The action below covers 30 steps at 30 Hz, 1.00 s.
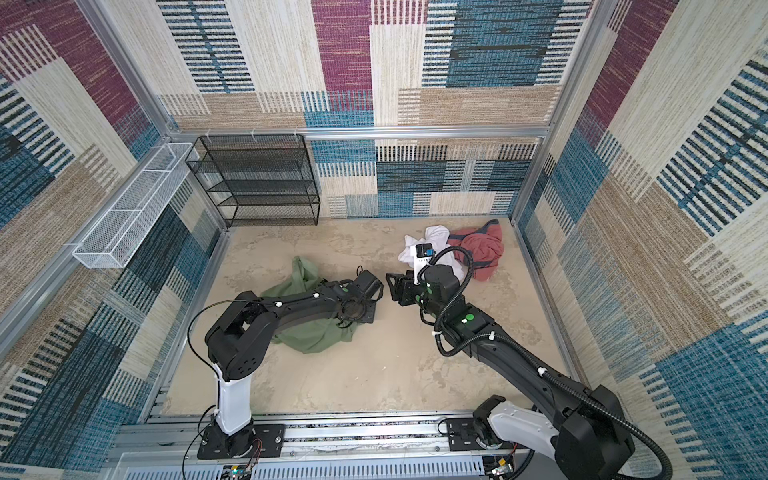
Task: Pick out a specific cloth from the pile
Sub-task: 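Grasp the green shirt's trimmed edge with the left gripper and lift it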
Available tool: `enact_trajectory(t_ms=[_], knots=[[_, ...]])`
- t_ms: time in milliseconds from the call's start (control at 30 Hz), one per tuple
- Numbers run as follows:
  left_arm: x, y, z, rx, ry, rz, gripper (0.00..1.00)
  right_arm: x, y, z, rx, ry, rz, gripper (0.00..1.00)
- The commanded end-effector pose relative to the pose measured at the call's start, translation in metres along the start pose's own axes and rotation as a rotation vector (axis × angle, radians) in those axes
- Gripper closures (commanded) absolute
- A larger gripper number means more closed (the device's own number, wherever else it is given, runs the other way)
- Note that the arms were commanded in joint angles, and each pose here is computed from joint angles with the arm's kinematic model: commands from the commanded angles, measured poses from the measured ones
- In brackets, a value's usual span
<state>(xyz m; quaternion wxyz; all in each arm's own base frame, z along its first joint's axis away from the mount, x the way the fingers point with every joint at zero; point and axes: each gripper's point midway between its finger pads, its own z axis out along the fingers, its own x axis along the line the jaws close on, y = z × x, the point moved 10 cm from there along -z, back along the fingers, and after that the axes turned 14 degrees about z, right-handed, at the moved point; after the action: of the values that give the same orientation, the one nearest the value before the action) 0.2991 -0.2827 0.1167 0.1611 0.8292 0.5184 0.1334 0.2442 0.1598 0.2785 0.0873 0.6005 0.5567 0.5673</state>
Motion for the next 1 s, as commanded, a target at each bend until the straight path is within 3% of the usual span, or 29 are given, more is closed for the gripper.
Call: enact_trajectory(t_ms=[0,467,800,967], knots=[[0.001,-0.006,-0.002,0.026,-0.006,0.025,1.00,0.005,0.005,0.002,-0.011,0.025,0.008,0.32],[0.020,0.019,-0.105,-0.229,-0.074,0.025,1.00,0.002,0.001,0.001,-0.007,0.022,0.054,0.34],[0.074,0.015,-0.169,-0.375,-0.036,-0.078,1.00,0.006,0.005,0.002,-0.003,0.039,0.029,0.34],[0.107,0.003,-0.180,-0.395,-0.010,-0.153,1.00,0.005,0.003,0.004,0.002,0.044,0.031,0.34]])
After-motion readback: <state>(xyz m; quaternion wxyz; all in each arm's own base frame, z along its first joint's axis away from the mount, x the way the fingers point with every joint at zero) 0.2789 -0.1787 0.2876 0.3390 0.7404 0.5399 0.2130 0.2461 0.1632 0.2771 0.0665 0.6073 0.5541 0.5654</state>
